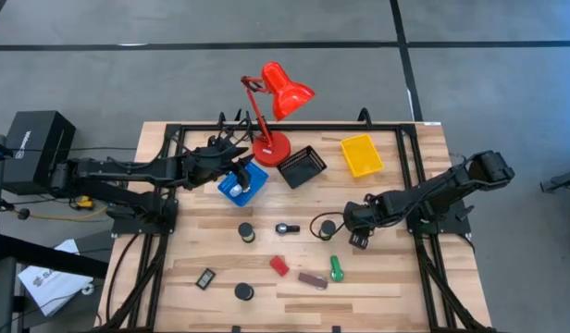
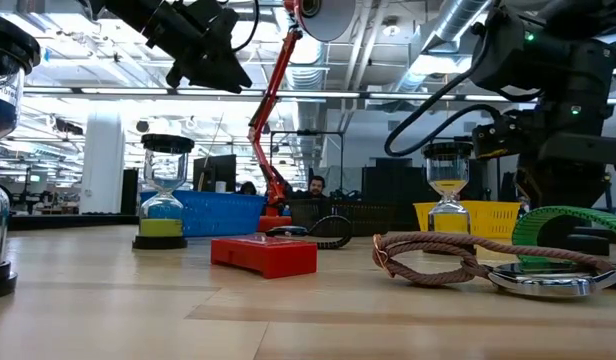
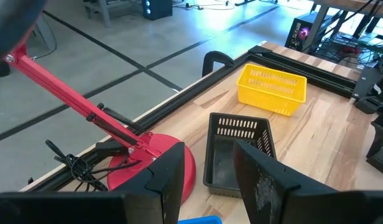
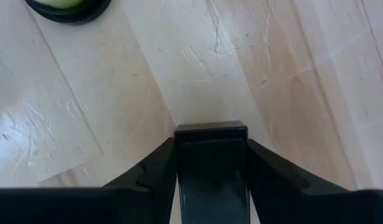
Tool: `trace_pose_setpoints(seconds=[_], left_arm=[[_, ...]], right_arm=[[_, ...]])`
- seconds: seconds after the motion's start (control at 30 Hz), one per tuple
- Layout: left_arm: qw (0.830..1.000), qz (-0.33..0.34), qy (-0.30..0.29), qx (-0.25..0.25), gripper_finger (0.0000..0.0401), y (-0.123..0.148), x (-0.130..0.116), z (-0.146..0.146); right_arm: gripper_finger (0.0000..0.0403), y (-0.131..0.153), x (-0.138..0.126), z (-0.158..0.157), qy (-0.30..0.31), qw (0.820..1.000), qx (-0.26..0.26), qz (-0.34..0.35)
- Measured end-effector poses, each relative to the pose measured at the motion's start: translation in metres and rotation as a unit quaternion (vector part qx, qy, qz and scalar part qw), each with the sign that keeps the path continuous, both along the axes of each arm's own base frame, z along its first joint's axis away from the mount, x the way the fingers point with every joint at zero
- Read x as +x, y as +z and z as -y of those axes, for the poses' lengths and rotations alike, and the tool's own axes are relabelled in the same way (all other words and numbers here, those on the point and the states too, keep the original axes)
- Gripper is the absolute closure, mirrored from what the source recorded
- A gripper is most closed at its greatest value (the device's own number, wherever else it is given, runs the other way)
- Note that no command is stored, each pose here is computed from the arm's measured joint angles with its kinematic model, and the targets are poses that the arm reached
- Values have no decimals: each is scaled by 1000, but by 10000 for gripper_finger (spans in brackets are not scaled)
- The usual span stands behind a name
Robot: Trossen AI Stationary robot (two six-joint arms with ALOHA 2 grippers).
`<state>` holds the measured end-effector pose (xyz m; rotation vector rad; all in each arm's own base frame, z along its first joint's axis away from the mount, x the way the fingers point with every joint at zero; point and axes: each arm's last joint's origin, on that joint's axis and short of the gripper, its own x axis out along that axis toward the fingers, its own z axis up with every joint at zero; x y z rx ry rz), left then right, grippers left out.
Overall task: Pick & Place Office items
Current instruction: Put the right black digital clock into the black bin
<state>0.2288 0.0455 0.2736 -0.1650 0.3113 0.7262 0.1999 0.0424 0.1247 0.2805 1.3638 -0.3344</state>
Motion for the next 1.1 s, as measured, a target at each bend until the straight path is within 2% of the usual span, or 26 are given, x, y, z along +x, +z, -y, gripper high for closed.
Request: trace_pose_setpoints(seconds=[0.23,0.4,0.53,0.67,0.77,0.9,1.1], left_arm=[[1000,8,0,1,271,1,1,0],[1000,12,0,1,271,2,1,0],[1000,14,0,2,271,2,1,0],[1000,15,0,2,271,3,1,0],[1000,15,0,2,271,3,1,0],[1000,15,0,2,271,3,1,0],[1000,17,0,2,271,3,1,0]], right_arm=[[244,18,12,8,-6,1000,-17,-18],[252,52,37,27,0,994,-104,23],[249,80,59,51,4,984,-159,79],[241,104,77,79,0,970,-191,148],[245,114,83,102,-8,962,-193,191],[251,114,91,130,-31,953,-175,244],[244,86,114,155,-50,948,-155,273]])
